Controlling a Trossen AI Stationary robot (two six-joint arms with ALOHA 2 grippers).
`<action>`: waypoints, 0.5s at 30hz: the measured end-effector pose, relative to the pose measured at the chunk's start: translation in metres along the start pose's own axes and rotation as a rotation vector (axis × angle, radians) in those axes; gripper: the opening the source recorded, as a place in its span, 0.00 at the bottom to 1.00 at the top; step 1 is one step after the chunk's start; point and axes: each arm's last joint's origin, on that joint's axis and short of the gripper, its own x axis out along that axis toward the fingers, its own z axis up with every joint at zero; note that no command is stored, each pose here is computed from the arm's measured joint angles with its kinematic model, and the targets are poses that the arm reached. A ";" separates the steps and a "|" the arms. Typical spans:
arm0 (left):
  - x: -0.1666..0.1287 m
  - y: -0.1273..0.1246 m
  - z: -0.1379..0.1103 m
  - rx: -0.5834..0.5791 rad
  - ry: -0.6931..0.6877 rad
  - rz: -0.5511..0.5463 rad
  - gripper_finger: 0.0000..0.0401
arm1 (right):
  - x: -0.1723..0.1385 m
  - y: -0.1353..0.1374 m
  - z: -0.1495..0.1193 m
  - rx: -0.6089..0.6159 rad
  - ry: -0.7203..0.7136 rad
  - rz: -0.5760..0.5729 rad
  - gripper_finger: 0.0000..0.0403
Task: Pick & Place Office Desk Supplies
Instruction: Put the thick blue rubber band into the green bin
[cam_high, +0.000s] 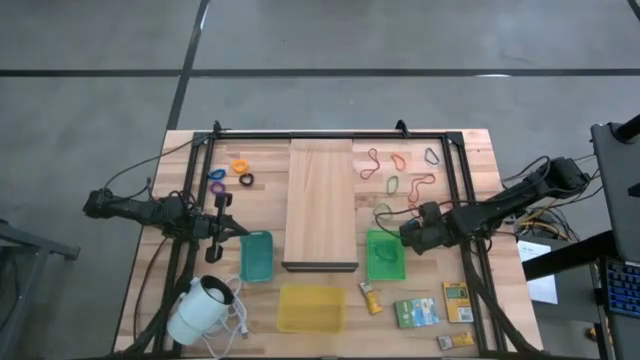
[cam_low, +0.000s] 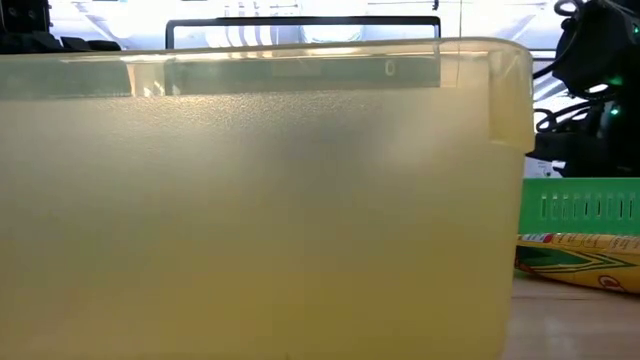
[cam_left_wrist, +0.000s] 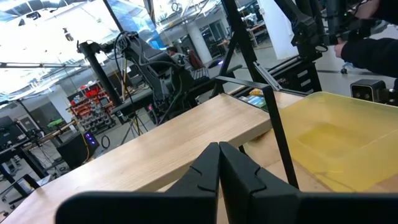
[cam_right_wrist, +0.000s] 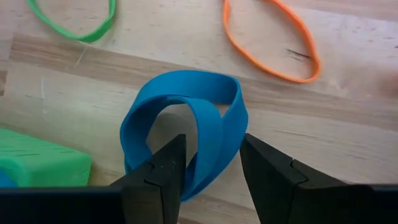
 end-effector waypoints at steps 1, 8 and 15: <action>0.000 0.000 0.000 0.000 0.000 0.000 0.03 | 0.000 -0.001 0.000 -0.001 -0.001 -0.002 0.35; 0.000 0.000 0.000 0.000 0.000 0.000 0.03 | 0.003 -0.002 -0.001 0.000 -0.002 0.001 0.30; 0.000 0.000 0.000 0.000 0.000 0.000 0.03 | 0.004 -0.003 -0.001 -0.001 -0.002 0.002 0.20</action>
